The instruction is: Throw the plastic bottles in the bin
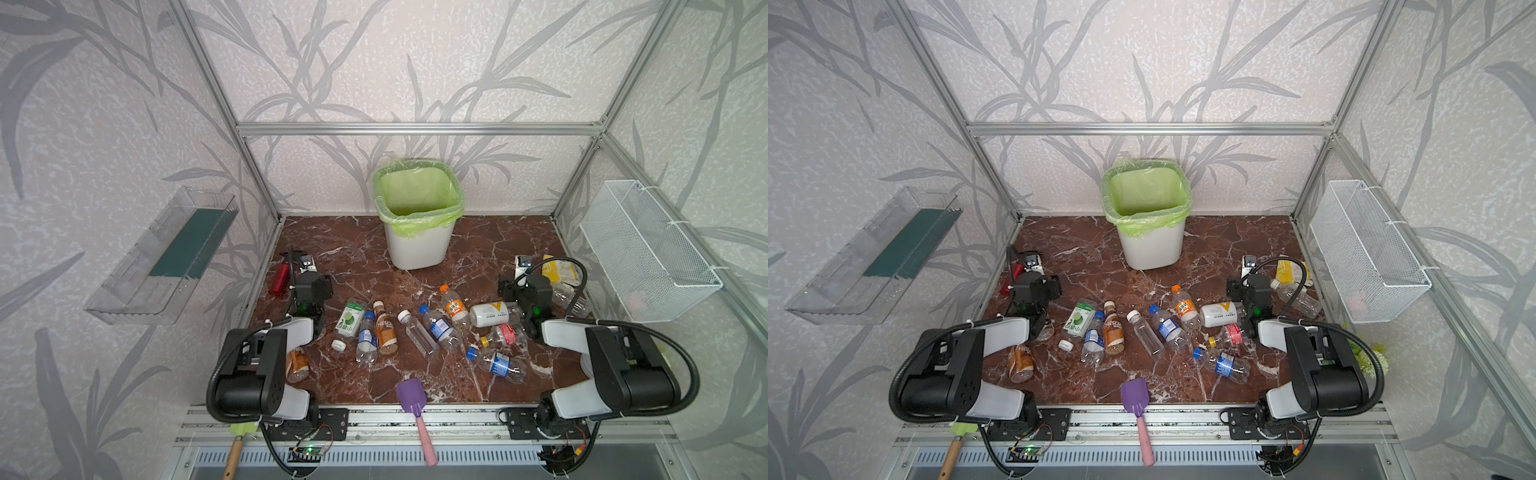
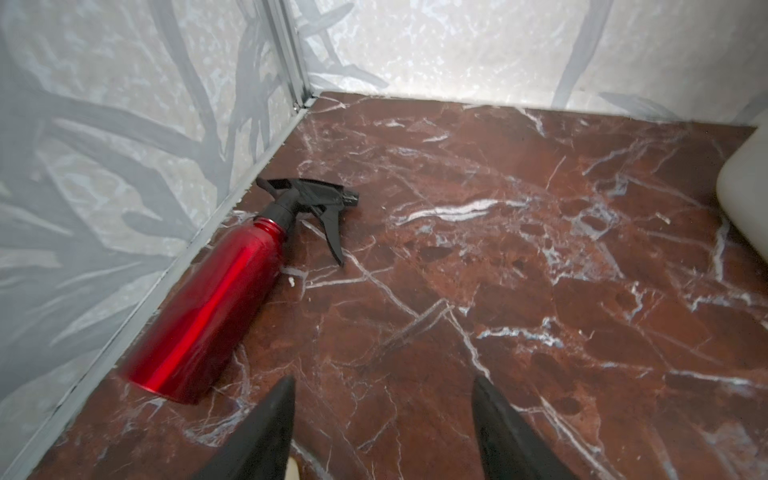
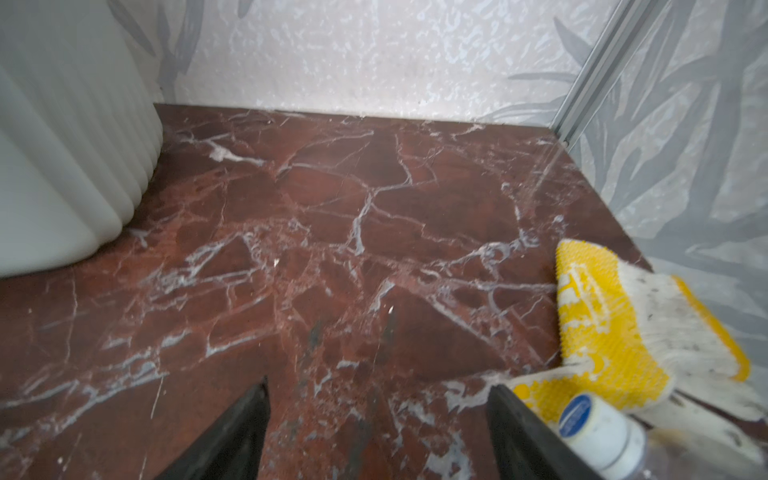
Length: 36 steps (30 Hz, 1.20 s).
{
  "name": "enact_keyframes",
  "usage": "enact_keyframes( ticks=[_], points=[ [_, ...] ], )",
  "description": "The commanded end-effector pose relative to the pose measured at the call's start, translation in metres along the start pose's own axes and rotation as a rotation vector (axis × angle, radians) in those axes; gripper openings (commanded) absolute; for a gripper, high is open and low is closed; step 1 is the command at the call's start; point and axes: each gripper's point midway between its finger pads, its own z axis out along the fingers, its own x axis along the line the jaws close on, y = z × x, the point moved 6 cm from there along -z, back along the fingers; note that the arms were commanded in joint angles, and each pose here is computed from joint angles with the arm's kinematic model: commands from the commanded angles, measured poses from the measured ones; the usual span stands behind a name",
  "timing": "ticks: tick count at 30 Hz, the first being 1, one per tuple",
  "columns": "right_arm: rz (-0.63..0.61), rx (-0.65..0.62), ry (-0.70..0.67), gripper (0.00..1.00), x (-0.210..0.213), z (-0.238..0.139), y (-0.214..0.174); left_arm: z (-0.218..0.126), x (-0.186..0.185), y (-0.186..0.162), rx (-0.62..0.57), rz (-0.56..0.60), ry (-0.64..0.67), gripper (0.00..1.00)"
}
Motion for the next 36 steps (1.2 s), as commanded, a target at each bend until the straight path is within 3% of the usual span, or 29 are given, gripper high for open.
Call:
enact_keyframes(
  ticks=[1,6,10,12,14,18,23,29,36],
  points=[
    [0.025,0.019,0.079,0.81,0.006,-0.009,0.040,-0.017,0.009,0.044,-0.056,-0.081,0.057,0.66],
    [0.081,0.056,0.231,0.80,0.036,-0.024,0.073,-0.034,0.000,0.095,0.008,-0.199,0.035,0.65],
    [-0.075,0.148,0.344,0.80,0.084,-0.040,0.077,-0.053,-0.001,0.111,0.113,-0.252,0.053,0.65],
    [-0.072,0.211,0.392,0.80,0.102,-0.046,0.075,-0.063,0.007,0.101,0.194,-0.346,0.118,0.67],
    [-0.022,0.269,0.431,0.80,0.116,-0.049,0.070,-0.072,0.012,0.088,0.279,-0.367,0.156,0.68],
    [-0.039,0.252,0.428,0.81,0.143,-0.058,0.065,-0.096,0.028,0.062,0.427,-0.377,0.255,0.71],
    [0.045,0.216,0.459,0.81,0.153,-0.055,0.076,-0.113,0.033,0.017,0.579,-0.448,0.229,0.76],
    [0.054,0.186,0.465,0.81,0.154,-0.051,0.080,-0.113,0.024,-0.029,0.723,-0.474,0.180,0.75],
    [0.126,0.210,0.447,0.81,0.143,-0.044,0.062,-0.105,0.024,-0.057,0.778,-0.454,0.203,0.71]
  ],
)
